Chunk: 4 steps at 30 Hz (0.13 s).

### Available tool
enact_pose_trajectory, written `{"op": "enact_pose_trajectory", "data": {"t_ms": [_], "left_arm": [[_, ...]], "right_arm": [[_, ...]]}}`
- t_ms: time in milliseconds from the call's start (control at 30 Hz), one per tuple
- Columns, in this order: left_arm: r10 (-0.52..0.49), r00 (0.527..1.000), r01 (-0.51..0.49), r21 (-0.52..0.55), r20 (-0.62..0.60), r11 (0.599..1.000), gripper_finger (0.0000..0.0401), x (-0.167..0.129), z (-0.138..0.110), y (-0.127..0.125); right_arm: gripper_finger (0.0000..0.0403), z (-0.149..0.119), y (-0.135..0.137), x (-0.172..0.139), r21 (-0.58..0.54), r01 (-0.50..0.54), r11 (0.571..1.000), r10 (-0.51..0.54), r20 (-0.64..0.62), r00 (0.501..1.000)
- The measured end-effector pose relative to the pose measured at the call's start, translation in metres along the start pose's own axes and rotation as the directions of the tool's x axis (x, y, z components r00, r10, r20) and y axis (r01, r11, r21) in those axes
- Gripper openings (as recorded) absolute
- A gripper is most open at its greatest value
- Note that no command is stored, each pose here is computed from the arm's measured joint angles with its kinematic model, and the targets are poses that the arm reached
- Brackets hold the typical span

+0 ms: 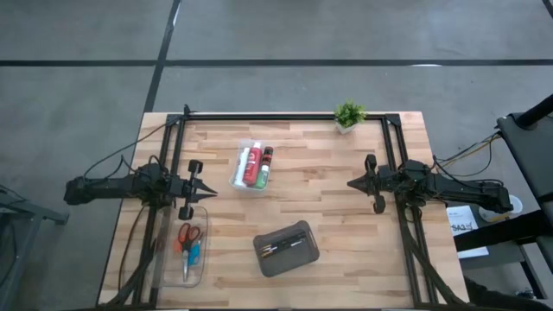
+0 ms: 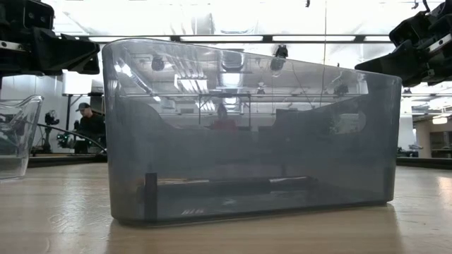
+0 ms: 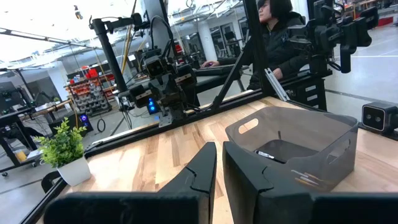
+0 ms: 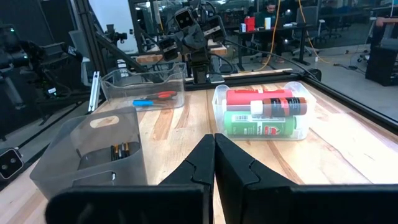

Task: Pick & Place Paint Supplies
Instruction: Return to Home Position

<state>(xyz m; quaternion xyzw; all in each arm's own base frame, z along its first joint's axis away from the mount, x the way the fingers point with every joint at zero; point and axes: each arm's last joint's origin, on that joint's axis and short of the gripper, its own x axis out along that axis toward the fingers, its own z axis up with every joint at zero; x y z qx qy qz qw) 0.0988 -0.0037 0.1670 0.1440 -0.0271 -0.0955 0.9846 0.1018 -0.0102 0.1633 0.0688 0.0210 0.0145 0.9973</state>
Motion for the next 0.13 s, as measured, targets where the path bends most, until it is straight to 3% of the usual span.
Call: {"op": "enact_pose_trajectory", "data": {"t_ms": [133], "left_arm": [[0.000, 1.000, 0.000, 0.000, 0.000, 1.000, 0.0036, 0.0000, 0.0000, 0.0000]], "right_arm": [[0.0008, 0.0000, 0.0000, 0.0000, 0.000, 0.000, 1.000, 0.000, 0.000, 1.000]]}}
